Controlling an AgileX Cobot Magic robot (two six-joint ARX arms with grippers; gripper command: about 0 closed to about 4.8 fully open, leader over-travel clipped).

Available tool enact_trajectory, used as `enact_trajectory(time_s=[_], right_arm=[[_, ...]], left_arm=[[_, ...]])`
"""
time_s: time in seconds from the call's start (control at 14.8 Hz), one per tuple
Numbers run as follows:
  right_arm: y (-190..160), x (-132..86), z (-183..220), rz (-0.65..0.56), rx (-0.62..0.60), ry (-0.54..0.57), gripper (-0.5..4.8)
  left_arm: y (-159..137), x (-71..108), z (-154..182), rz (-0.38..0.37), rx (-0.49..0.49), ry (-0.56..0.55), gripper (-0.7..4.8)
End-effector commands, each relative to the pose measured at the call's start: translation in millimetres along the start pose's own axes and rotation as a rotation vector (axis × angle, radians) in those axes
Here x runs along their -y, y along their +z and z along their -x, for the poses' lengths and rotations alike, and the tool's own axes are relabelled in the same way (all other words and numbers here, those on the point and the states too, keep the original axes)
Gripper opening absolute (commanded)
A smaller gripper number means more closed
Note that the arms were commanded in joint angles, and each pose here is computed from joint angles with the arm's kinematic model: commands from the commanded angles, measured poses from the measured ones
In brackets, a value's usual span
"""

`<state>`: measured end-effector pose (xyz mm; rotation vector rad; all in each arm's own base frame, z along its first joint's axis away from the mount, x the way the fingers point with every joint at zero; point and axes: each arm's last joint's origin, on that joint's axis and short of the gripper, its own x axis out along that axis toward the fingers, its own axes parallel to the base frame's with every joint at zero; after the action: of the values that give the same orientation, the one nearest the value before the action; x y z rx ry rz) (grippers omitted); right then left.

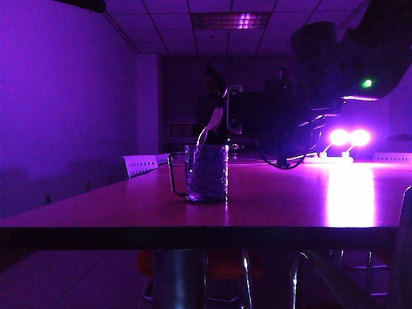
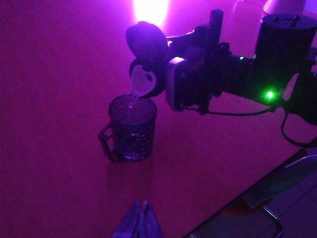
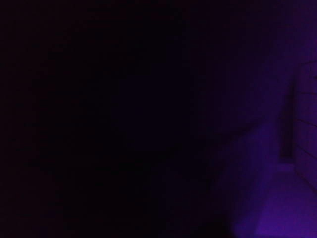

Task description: Pick up the black thermos cup, pour some water from it into the cup, and then put the thermos cup back on the table.

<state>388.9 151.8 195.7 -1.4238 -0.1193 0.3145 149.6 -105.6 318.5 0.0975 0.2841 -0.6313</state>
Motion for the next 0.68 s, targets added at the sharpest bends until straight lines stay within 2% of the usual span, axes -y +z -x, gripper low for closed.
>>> enact_trajectory(time_s=[0.07, 0.68], right_arm=[[2.5, 22.3, 2.4, -0.006, -0.004, -0.135, 0.81], [2.5, 22.2, 2.4, 0.016, -0.005, -0.134, 0.81]], left_arm=[[3.6, 0.3, 1.1, -0.009, 0.022, -0.005, -0.08], [4.6, 0.4, 1.5, -0.009, 0.025, -0.008, -0.08]])
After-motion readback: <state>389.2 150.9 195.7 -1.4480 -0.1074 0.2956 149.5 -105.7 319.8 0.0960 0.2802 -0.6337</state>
